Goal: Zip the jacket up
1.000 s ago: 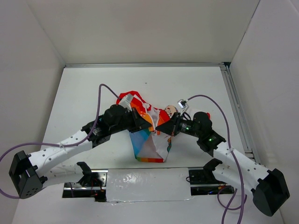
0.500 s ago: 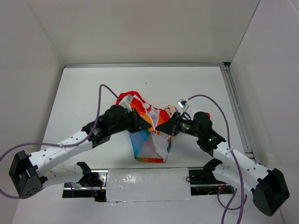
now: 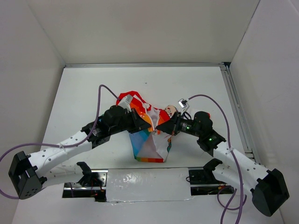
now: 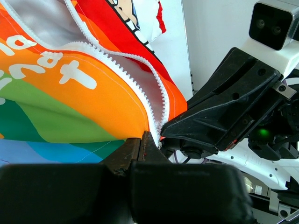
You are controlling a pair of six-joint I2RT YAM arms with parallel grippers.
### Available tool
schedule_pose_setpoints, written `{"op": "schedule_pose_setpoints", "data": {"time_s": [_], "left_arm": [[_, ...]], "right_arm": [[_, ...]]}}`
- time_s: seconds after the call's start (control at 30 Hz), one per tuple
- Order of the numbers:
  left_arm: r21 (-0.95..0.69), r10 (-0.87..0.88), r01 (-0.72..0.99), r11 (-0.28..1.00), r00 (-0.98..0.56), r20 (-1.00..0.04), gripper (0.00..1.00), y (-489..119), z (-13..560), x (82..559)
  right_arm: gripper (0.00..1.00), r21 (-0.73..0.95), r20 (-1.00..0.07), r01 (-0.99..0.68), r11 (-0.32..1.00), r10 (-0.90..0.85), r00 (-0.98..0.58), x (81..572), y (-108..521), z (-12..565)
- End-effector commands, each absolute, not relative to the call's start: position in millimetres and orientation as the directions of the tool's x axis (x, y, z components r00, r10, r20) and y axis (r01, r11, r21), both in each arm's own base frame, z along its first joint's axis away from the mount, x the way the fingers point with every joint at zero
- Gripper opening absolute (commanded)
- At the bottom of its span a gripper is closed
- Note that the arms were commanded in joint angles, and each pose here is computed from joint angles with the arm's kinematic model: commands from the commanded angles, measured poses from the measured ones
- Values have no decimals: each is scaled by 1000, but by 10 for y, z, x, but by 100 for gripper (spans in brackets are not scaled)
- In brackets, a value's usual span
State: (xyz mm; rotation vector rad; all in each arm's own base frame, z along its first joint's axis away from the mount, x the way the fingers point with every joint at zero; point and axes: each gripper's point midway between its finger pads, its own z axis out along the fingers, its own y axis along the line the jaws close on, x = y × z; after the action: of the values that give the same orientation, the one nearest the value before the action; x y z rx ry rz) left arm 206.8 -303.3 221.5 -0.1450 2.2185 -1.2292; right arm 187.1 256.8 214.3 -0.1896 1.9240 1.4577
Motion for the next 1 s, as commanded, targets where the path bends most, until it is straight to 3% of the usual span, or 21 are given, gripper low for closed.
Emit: {"op": "schedule_pose_setpoints", "data": {"time_s": [0.0,0.97], "left_arm": [[-811,-368,257,526,-791,-489,0,-3071,2404,2070],[-808,-373,272,523,-779,-504,0,-3083,2416,2102]], "right_arm": [[0,769,-636,-554,318,299,-711,1889,2585,2316],[0,775,-629,-556,300,282,-724,1870,2614,2354]]}}
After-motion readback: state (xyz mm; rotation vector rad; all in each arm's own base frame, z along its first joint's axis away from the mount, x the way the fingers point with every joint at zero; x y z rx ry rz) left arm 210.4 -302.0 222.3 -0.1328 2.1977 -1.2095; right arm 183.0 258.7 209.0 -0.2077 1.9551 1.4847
